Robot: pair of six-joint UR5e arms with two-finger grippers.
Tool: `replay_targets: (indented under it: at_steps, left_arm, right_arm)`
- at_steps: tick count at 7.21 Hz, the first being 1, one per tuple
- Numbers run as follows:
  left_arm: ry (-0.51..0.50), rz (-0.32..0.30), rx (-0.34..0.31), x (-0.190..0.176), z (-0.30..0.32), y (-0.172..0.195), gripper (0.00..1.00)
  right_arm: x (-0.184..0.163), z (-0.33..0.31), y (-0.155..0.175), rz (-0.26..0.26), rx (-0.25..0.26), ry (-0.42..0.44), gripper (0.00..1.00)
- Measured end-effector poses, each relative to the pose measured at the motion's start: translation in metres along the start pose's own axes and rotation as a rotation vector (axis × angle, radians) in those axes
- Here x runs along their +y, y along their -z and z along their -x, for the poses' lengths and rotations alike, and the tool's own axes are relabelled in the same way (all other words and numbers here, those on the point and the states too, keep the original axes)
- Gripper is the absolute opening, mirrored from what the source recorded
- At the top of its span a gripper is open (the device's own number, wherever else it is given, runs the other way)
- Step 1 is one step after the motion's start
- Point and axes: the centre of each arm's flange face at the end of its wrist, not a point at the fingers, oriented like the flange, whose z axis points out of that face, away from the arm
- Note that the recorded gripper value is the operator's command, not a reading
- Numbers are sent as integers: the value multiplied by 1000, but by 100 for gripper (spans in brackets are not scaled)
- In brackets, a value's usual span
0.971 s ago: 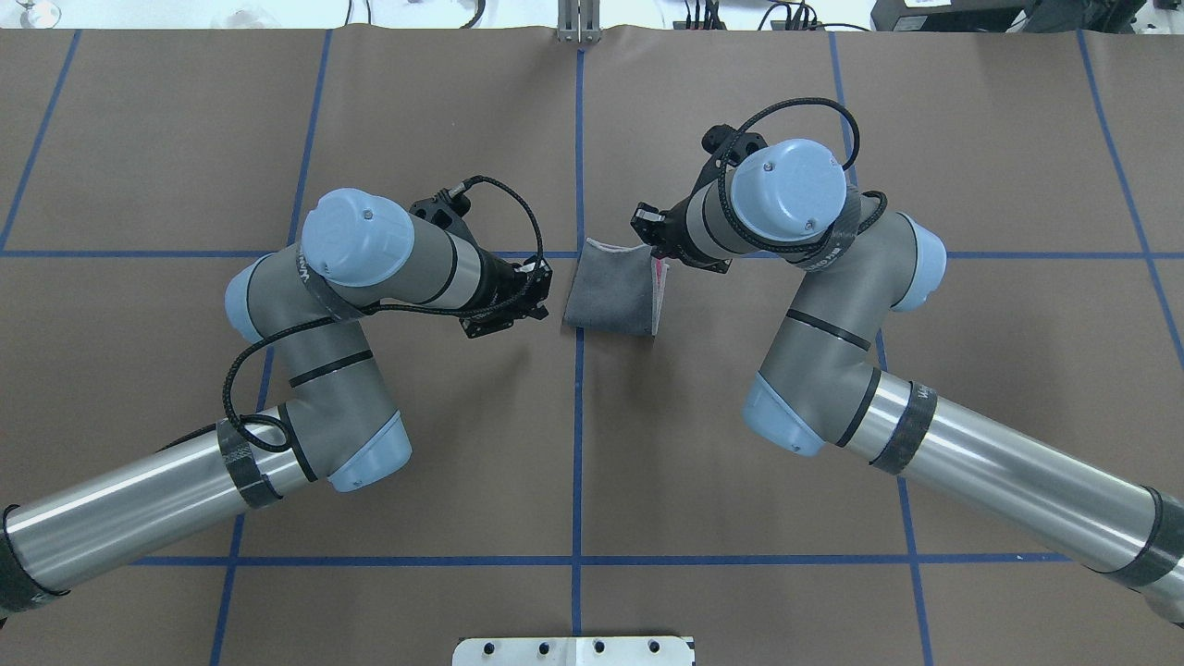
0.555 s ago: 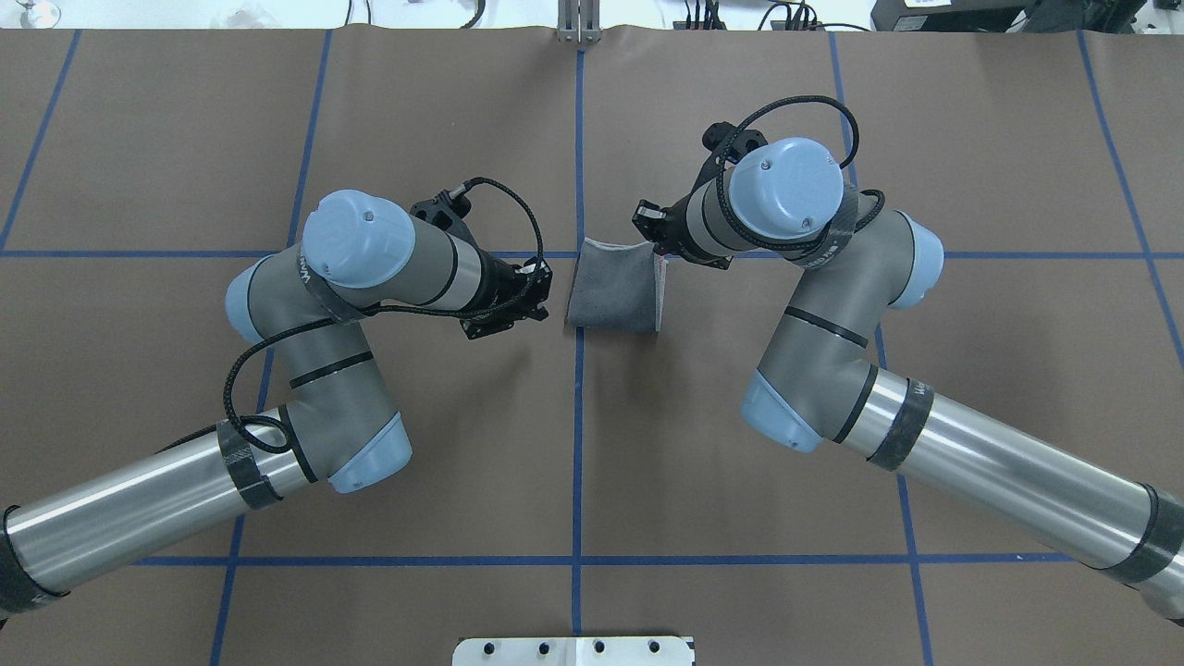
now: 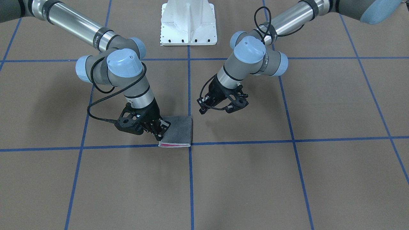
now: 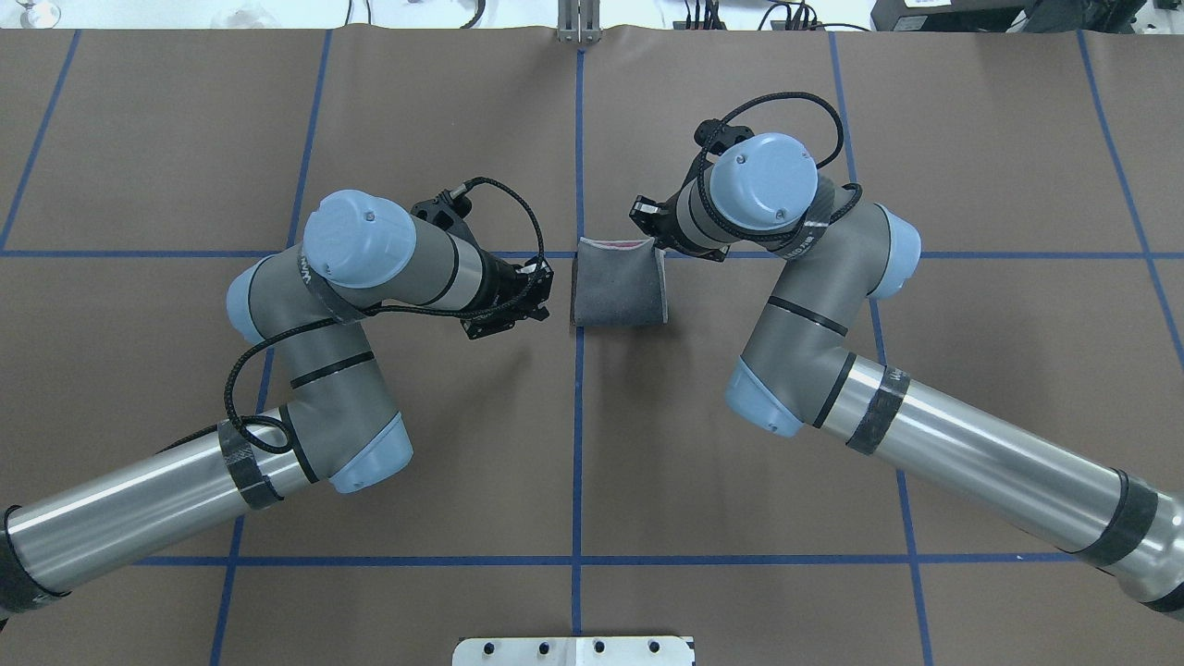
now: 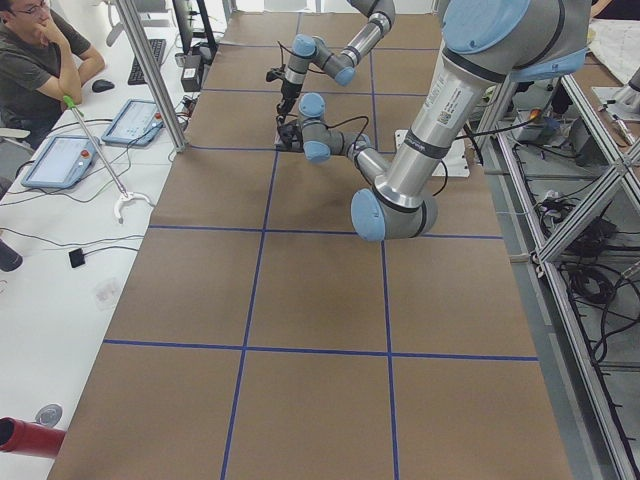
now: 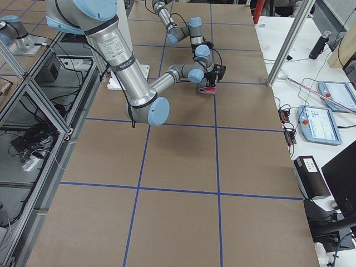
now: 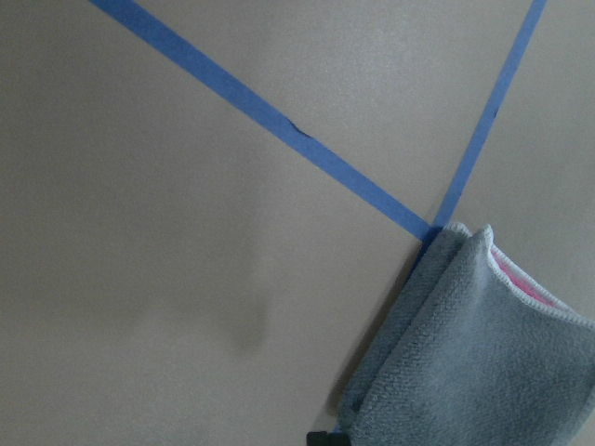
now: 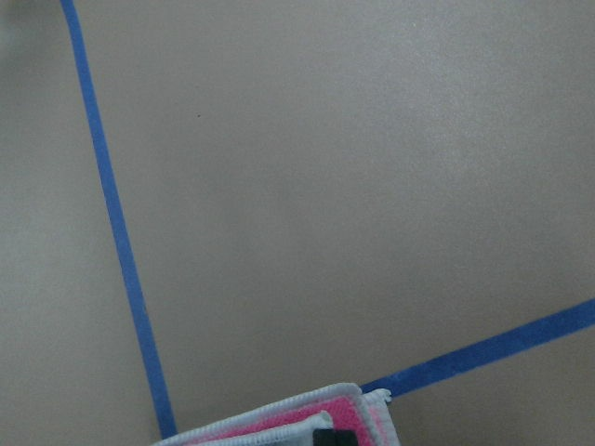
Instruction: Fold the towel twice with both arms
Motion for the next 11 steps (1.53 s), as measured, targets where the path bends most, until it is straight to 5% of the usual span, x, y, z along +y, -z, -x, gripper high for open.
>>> replay_targets:
  at_steps: [1,2,7,8,9,11]
  left_arm:
    - [0,0,0,0,0,0,0]
    - [-1,0,0,0,0,0,0]
    - [-1,-3,10,-5,-4,8,0]
    - [4,-5,14,-17,-9,22,20]
    - [19,3,7,-43,-14,45,74]
    - [18,16,1,-104,-8,100,98]
  right_arm:
    - [-2,-3,-5,-2,11,5,7]
    - [-4,-5,-8,-4,19,10,99]
    - [-20,-1,-2,-7,12,28,100]
    - [-28,-8,6,10,5,26,100]
    - [-38,-27,20,32,-2,23,100]
    - [-65,-81,52,52,-2,45,100]
